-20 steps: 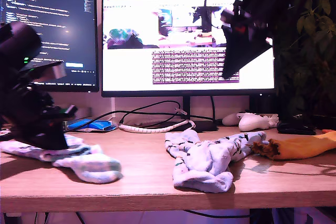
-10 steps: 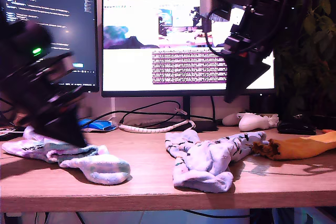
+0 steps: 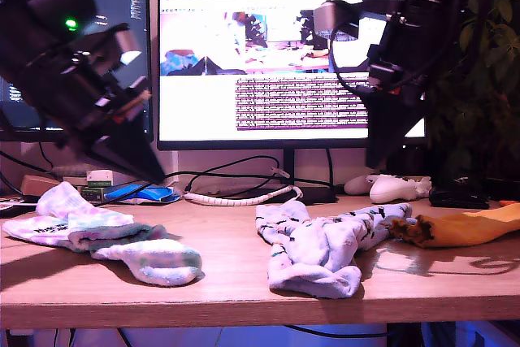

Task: Pair up the socks based on colour and pattern, by placing them on top of one another

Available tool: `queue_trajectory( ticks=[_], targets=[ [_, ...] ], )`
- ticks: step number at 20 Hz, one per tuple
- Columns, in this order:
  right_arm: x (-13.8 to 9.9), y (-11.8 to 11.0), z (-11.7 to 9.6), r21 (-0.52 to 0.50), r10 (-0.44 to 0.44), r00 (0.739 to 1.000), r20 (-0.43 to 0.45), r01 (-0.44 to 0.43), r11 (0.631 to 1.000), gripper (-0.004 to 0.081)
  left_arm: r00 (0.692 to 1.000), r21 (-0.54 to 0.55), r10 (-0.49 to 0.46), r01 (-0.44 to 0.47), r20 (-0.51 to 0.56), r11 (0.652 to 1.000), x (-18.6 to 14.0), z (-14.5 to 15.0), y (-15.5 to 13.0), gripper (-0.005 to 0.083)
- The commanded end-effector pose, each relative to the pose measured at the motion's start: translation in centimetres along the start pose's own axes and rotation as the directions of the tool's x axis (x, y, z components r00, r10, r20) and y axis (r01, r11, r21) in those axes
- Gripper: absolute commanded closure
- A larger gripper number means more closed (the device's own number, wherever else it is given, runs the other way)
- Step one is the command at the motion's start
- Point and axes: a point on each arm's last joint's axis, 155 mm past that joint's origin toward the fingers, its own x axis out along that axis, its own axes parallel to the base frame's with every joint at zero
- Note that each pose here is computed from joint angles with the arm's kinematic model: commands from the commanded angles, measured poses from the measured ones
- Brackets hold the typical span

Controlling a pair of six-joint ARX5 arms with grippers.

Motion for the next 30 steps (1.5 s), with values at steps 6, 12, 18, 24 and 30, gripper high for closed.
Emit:
queue_trajectory(
  ticks=[6, 12, 18, 24, 30],
  targets=[
    [2.1, -0.6, 0.3, 0.681, 0.062, 0.997, 0.036, -0.07, 0.729, 0.0466, 1.0, 0.013, -0.025, 0.026, -0.019, 1.0, 0.7, -0.6, -0.9, 0.0785],
    [6.8, 0.9, -0.2, 0.779, 0.167, 0.986, 0.005, -0.109, 0.617, 0.0334, 0.998, 0.027, -0.051, 0.051, -0.03, 0.998, 0.9, -0.8, -2.1, 0.0785],
    [8.0, -0.2, 0.5, 0.779, 0.117, 0.993, 0.027, -0.094, 0.62, 0.0714, 0.998, 0.029, -0.055, 0.056, -0.035, 0.998, 1.0, -0.9, -2.3, 0.0785],
    [5.5, 0.1, 5.9, 0.736, 0.125, 0.983, 0.136, -0.185, 0.652, 0.0782, 0.998, 0.027, -0.056, 0.057, -0.04, 0.998, 1.0, -1.0, -2.3, 0.0785],
    [1.4, 0.8, 9.6, 0.643, 0.134, 0.979, 0.155, -0.203, 0.738, 0.0782, 0.995, 0.008, -0.079, 0.079, -0.057, 0.997, 0.9, -1.5, -2.8, 0.0785]
  ],
)
